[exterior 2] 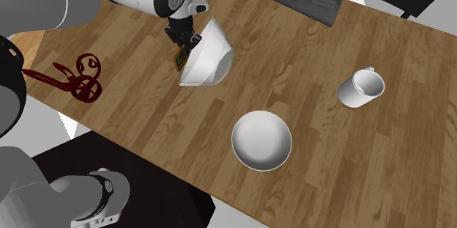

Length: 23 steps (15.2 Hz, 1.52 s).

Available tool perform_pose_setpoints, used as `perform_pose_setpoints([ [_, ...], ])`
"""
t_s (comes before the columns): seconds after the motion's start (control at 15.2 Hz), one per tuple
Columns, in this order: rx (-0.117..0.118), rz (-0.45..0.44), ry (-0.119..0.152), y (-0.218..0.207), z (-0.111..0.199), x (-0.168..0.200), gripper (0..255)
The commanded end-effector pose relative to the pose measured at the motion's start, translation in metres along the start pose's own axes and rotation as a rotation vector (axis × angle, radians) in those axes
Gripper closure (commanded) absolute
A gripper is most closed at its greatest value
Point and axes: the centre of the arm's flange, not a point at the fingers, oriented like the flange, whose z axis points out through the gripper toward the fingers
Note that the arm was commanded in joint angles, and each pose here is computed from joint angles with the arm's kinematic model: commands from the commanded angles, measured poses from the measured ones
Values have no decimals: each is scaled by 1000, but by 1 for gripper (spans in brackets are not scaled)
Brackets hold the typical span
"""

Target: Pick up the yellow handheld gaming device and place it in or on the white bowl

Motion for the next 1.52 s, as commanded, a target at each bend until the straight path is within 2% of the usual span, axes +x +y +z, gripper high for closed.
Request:
perform_pose_setpoints([
  [0.0, 1, -1, -1, 0, 1, 0, 255],
  [1.45, 1, -1, -2, 0, -109, -19, 255],
])
